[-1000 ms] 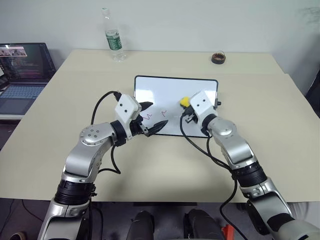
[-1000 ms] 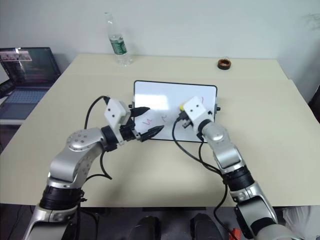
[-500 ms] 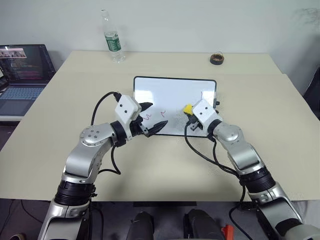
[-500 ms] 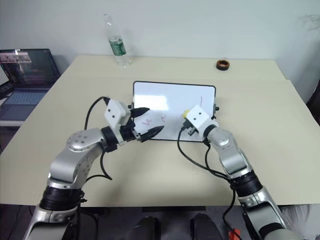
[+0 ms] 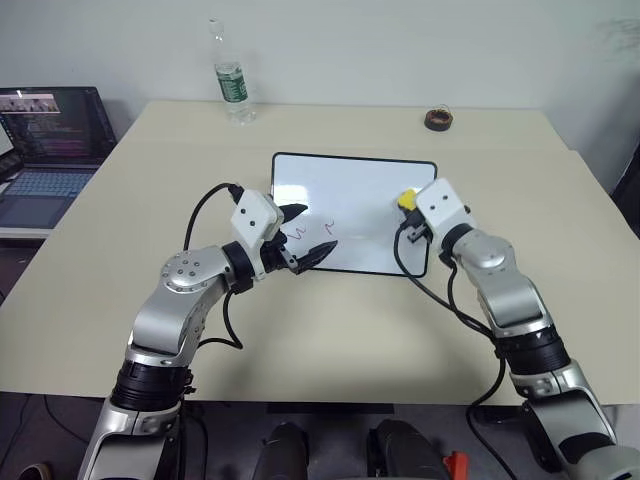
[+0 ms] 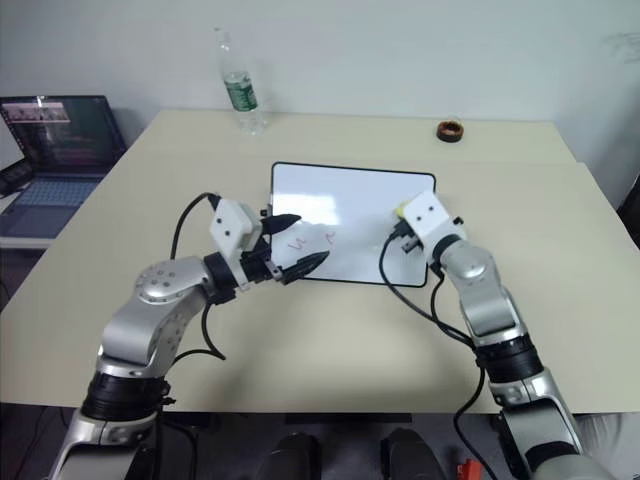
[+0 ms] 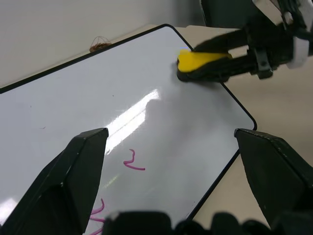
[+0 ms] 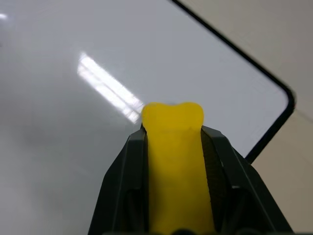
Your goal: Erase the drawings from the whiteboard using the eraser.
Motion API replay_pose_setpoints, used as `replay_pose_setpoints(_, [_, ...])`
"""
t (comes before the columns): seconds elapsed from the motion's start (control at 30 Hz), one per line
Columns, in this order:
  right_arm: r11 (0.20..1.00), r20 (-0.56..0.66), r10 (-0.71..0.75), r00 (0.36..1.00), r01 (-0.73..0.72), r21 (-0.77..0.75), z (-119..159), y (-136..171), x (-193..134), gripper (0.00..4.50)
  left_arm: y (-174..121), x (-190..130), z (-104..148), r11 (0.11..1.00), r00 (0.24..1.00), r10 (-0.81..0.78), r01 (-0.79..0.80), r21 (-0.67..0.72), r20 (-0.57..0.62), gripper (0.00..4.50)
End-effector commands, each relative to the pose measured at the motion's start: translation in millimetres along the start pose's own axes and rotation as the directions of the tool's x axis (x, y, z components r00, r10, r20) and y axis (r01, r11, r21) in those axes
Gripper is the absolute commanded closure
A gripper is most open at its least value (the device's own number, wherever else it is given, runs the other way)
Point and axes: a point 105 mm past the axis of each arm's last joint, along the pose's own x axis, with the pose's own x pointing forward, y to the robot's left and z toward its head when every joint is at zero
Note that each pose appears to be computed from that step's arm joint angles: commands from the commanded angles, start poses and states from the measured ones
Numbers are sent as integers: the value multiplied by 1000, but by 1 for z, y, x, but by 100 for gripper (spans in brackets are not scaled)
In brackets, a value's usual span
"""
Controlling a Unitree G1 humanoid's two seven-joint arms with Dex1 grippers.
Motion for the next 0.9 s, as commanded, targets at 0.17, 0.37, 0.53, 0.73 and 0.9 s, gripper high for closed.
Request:
replay_pose_setpoints(0.17, [999,-48,22,999,-21,34,-8,5,-3,339,-1,0,11,1000,999,13,-14,19,38,0])
replay_pose_setpoints(0.37, [990,121,-37,992,20,137,30,-9,-12,339,10,-14,7,994,993,110,-110,-13,29,0])
replay_pose_setpoints(0.53, [968,273,44,961,-109,228,46,-1,-47,339,33,-54,-12,958,959,283,-284,-48,-21,0])
replay_pose_setpoints(0.73, [929,299,214,930,-288,231,32,25,-79,339,32,-82,-27,933,935,350,-354,-70,-62,0])
replay_pose_setpoints(0.9, [892,290,327,899,-395,218,17,54,-87,339,30,-89,-34,927,926,367,-372,-56,-84,0])
